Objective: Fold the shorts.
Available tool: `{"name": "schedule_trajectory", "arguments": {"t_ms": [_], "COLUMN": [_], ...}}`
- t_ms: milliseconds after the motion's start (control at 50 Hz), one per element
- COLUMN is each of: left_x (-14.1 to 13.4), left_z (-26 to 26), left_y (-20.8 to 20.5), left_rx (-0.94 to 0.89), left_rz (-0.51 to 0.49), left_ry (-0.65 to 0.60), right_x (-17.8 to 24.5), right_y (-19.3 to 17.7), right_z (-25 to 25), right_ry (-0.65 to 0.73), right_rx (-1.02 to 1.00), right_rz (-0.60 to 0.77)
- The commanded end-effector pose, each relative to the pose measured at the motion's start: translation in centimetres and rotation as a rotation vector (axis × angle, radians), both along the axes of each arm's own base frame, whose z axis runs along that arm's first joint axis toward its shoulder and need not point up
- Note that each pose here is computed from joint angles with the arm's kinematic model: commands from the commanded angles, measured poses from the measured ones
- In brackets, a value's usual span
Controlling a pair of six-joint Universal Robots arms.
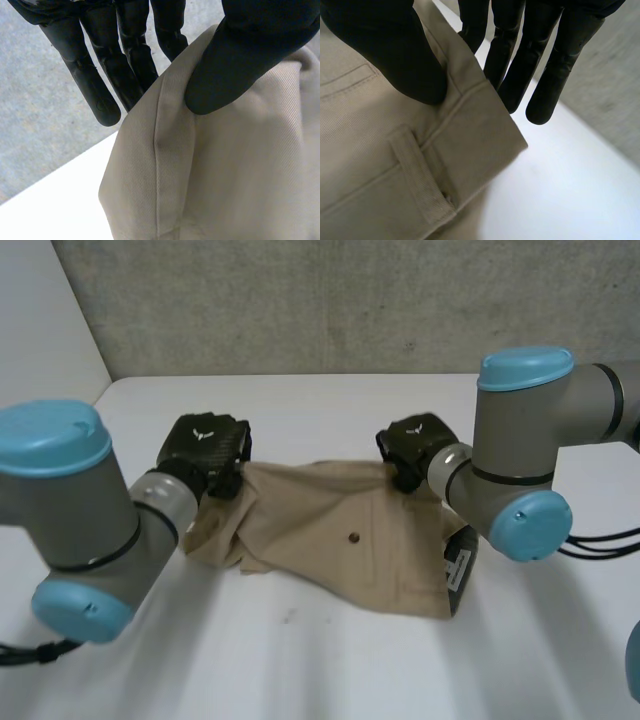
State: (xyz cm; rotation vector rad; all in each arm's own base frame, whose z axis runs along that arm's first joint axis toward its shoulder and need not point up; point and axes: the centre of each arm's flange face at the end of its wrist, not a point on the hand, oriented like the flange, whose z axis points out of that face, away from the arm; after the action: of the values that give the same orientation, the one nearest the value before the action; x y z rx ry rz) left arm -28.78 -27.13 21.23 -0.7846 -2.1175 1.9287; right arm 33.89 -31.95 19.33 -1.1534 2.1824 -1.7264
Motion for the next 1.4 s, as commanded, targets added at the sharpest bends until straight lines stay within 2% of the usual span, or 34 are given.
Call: {"name": "schedule_trajectory", "arguments": {"t_ms": [20,60,80,120,140,160,220,260,340,440,500,620,740,800,840,1020,1140,1200,1300,1400], "left_x": [-1.9,-2.5,-3.0,-3.3,-3.5,-3.9,-3.5,-2.8,-2.2,-2.0,-1.9,-1.9,-1.7,-1.6,-1.5,0.2,1.7,2.8,4.6,5.3], "left_z": [2.6,4.9,7.9,11.1,12.6,16.0,20.7,24.7,25.4,22.4,18.0,7.0,-0.7,-4.2,-5.3,-4.8,-5.4,-5.6,-5.4,-5.5], "left_y": [-4.4,-5.4,-6.2,-6.8,-6.9,-6.4,-5.3,-3.3,-1.8,-1.1,-1.0,1.3,5.2,6.9,8.1,9.1,8.5,7.9,6.2,5.4], "left_rx": [-0.178,-0.285,-0.422,-0.567,-0.638,-0.79,-0.988,-1.148,-1.194,-1.1,-0.97,-0.649,-0.408,-0.273,-0.207,-0.06,0.083,0.193,0.347,0.417], "left_rz": [-0.001,-0.001,0.008,0.022,0.027,0.037,0.063,0.07,0.055,0.034,0.015,-0.06,-0.145,-0.186,-0.21,-0.197,-0.124,-0.048,0.1,0.171], "left_ry": [-0.01,0.006,0.031,0.068,0.091,0.147,0.248,0.335,0.352,0.298,0.23,0.079,-0.034,-0.104,-0.139,-0.191,-0.127,-0.023,0.228,0.374], "right_x": [1.0,1.2,1.2,1.2,0.9,0.7,-0.2,-0.5,-0.8,-1.3,-1.5,-2.4,-3.9,-4.3,-4.6,-5.2,-6.7,-7.2,-8.0,-8.0], "right_y": [-2.6,-3.0,-3.1,-2.9,-2.6,-2.2,-0.7,-0.1,0.4,1.3,1.8,3.1,5.5,6.1,6.4,7.2,6.4,6.1,5.7,5.9], "right_z": [6.0,10.3,11.5,14.5,17.6,19.2,23.9,24.9,24.7,21.3,19.3,10.1,1.3,-0.7,-1.4,-2.5,-2.8,-2.8,-3.2,-3.4], "right_ry": [-0.006,-0.067,-0.087,-0.139,-0.204,-0.238,-0.346,-0.365,-0.346,-0.265,-0.219,-0.028,0.144,0.149,0.103,-0.047,-0.115,-0.14,-0.194,-0.212], "right_rx": [-0.45,-0.656,-0.72,-0.86,-0.989,-1.049,-1.219,-1.246,-1.217,-1.089,-1.018,-0.705,-0.373,-0.277,-0.218,-0.06,-0.001,0.015,0.068,0.089], "right_rz": [-0.04,-0.067,-0.076,-0.097,-0.124,-0.138,-0.174,-0.178,-0.17,-0.144,-0.129,-0.069,-0.008,-0.008,-0.026,-0.09,-0.169,-0.184,-0.206,-0.193]}}
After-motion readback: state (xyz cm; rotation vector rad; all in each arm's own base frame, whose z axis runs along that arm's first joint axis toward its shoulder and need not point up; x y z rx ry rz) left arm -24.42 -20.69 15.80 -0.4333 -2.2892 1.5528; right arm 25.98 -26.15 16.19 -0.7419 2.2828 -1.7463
